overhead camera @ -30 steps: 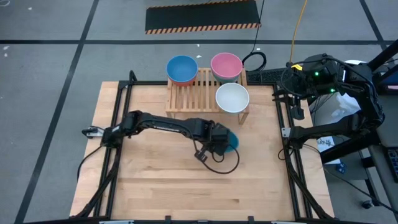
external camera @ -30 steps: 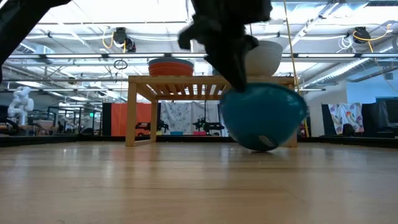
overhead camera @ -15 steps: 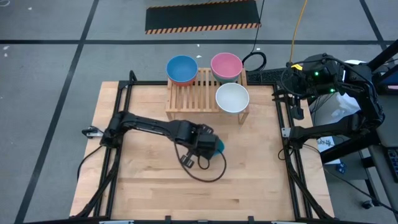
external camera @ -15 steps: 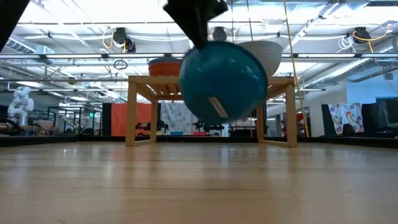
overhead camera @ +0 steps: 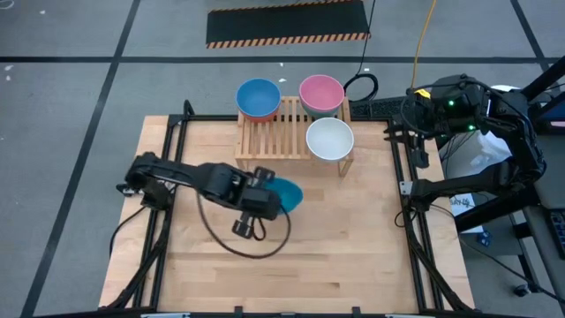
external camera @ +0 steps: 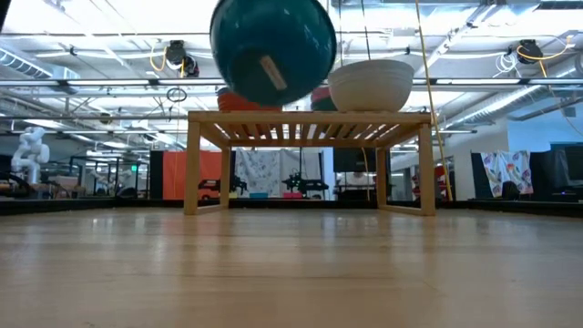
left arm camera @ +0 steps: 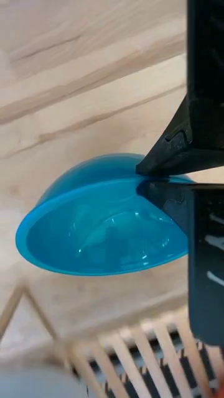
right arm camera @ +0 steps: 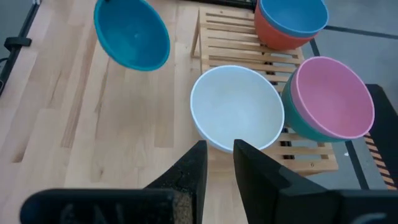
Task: Place and stack bowls onto a shelf
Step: Put the dark blue bowl on the shelf
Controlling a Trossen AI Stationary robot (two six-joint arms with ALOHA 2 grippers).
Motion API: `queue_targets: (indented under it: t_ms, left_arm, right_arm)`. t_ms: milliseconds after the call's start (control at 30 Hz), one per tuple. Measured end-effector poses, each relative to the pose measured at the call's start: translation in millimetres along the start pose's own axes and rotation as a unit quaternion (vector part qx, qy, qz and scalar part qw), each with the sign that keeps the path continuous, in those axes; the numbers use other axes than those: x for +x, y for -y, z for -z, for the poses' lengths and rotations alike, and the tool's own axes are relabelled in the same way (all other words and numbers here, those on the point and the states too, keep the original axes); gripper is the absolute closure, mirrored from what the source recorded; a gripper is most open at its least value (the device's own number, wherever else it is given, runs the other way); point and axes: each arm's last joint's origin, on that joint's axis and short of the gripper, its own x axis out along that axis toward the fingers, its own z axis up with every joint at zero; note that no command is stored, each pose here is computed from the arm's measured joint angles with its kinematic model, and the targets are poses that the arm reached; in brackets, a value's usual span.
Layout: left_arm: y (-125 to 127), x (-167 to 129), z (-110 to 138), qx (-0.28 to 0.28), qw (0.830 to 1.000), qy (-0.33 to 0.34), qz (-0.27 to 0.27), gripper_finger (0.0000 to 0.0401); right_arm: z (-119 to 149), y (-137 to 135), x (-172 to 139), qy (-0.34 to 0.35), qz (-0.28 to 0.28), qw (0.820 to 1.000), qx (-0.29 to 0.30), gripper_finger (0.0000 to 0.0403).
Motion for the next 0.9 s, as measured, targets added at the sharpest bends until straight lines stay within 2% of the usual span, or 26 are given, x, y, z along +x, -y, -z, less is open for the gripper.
queue_targets:
  t_ms: [167,300,567,700,900]
  left_arm:
    - [-4.0,-31.8,13.0,-0.025,0.998,0.030,-0.057,0.0389]
    - [-12.5,-43.3,20.7,-0.028,0.992,0.029,-0.120,0.0389]
    - [-36.3,-33.2,33.8,-0.005,0.986,-0.052,-0.157,0.0389]
    - [-52.4,-31.6,36.7,-0.010,0.981,-0.057,-0.183,0.0389]
    - [-68.7,-28.7,42.6,-0.018,0.978,-0.073,-0.193,0.0390]
  right_arm:
    - [-1.0,0.4,0.0,0.005,0.002,1.000,-0.001,0.0328]
    - [-1.1,0.4,0.0,0.006,0.002,1.000,-0.001,0.0328]
    - [-1.5,0.6,0.0,0.008,0.003,1.000,-0.001,0.0328]
    - [-1.5,0.6,0.0,0.008,0.003,1.000,-0.001,0.0328]
    - [-1.5,0.6,0.0,0.008,0.003,1.000,-0.001,0.0328]
